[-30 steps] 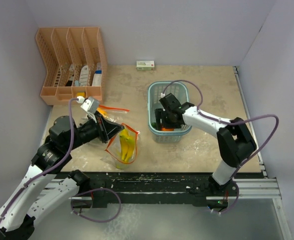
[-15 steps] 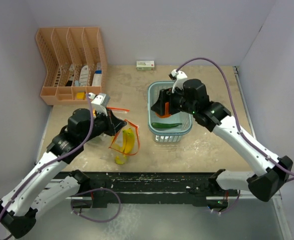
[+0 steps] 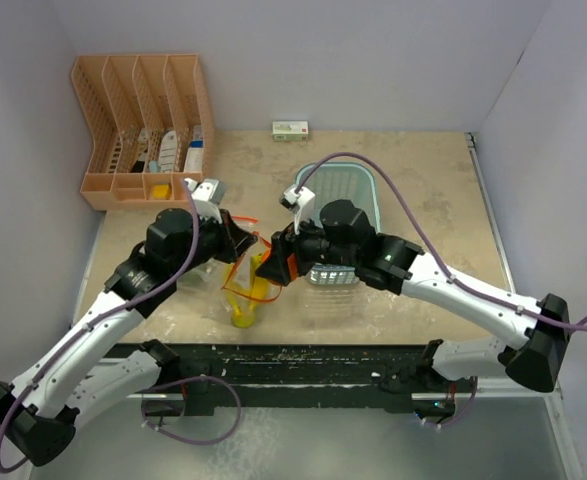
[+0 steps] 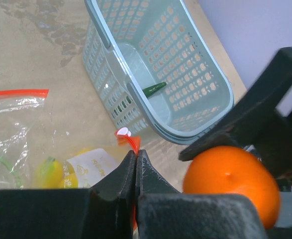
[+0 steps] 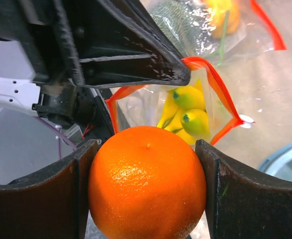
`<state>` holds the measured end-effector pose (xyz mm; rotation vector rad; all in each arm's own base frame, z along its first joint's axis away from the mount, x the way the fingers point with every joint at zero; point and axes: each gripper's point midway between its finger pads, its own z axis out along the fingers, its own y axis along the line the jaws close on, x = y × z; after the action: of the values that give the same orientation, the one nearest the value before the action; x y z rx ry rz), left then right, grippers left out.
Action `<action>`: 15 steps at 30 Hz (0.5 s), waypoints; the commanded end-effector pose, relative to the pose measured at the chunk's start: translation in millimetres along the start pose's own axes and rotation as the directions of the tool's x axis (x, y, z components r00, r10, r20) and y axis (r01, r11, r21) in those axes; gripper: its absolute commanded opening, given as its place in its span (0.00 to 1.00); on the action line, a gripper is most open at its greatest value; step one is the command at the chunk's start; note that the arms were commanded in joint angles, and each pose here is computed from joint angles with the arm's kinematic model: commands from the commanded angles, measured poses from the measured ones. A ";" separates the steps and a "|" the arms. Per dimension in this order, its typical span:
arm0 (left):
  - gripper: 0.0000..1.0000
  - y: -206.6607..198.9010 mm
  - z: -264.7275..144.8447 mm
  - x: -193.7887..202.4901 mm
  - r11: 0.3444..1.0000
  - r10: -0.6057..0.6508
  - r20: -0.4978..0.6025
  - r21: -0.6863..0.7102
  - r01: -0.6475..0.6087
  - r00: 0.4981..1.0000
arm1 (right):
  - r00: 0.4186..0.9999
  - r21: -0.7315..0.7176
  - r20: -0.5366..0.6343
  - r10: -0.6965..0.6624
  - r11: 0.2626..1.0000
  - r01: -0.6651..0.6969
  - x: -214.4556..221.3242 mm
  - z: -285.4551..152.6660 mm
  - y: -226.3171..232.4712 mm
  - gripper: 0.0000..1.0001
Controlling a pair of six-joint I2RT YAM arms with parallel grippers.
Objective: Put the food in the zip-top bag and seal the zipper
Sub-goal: Place the fake fruit in the zipper food storage bag.
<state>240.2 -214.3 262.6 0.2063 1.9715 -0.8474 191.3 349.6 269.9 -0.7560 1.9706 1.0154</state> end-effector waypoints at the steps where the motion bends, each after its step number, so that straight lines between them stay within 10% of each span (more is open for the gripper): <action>1: 0.00 -10.0 -27.6 -13.0 1.000 0.009 0.061 0.025 -0.011 0.998 | 0.998 -0.048 0.063 0.032 0.998 -0.029 -6.1 19.5 11.6 0.05; 15: 0.00 -10.9 -44.4 -2.8 0.999 0.002 0.039 0.035 -0.003 0.999 | 0.997 0.003 -0.029 0.077 0.997 -0.077 26.5 80.0 29.1 0.09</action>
<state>205.9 -188.2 273.9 0.1942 1.9602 -0.8398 167.8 416.0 200.9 -0.8123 2.1015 1.0533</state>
